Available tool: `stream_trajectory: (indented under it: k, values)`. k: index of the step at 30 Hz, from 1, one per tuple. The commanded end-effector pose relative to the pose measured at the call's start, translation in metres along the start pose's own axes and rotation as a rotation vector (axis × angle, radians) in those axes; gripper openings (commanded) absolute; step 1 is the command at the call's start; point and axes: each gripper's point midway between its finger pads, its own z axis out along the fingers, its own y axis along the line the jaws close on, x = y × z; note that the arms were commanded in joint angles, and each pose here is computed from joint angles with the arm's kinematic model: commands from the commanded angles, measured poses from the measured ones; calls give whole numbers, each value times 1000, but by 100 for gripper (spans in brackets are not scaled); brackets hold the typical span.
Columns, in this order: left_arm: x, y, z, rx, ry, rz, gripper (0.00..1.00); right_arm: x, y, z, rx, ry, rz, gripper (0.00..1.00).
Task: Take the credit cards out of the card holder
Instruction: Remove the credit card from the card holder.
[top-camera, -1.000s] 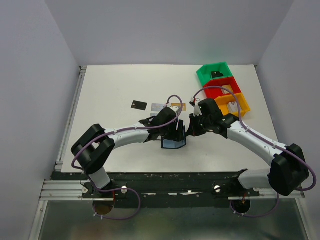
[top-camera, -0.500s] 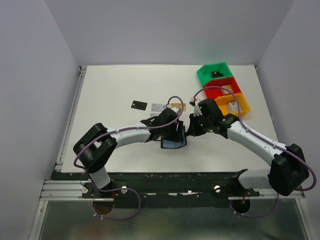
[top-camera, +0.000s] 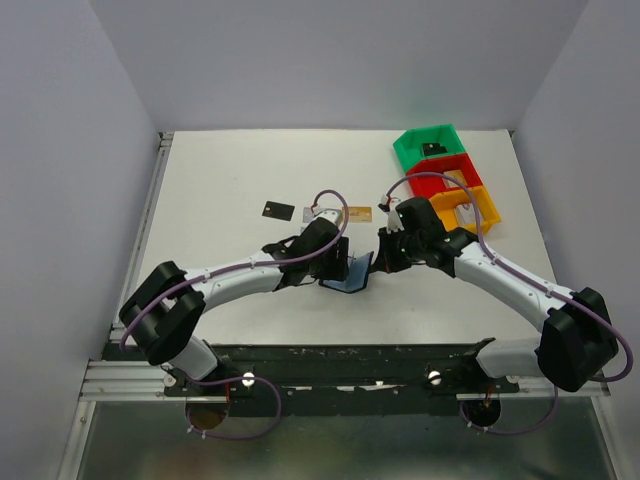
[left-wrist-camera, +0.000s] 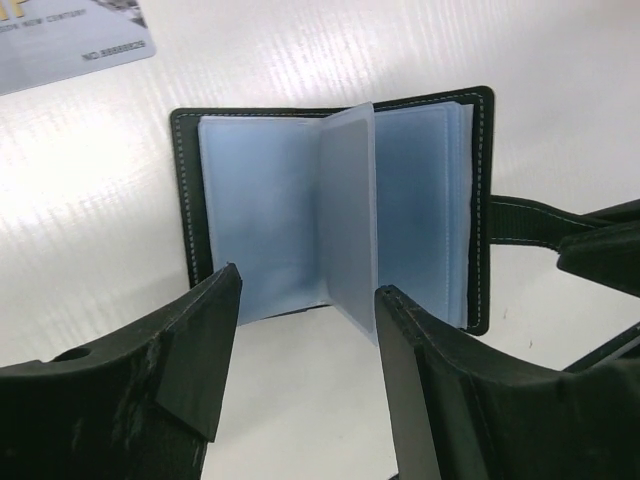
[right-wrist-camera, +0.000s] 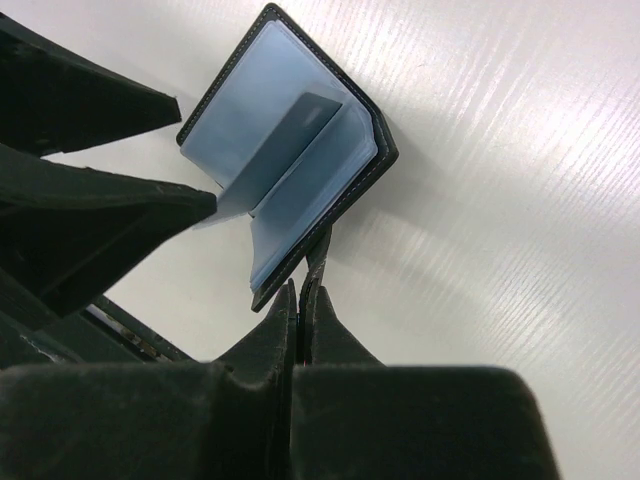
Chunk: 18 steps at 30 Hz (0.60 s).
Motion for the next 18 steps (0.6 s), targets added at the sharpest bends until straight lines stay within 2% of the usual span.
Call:
stream_trajectory:
  k: [1,12,13,16,18]
  values:
    - [-1,28,-8,-88,-27,-52,68,2,-1,-2,0,-2,-9,0]
    - [12,87,-20,-185,-30,-206,68,2,-17,2,90,25,-4,2]
    - [12,90,-23,-187,-39,-216,68,0,-20,1,110,21,-2,8]
    - [0,88,-33,-169,-87,-226,68,-2,-29,-4,177,17,16,45]
    - [-9,84,-39,-153,-114,-222,67,-6,-34,-10,214,15,22,58]
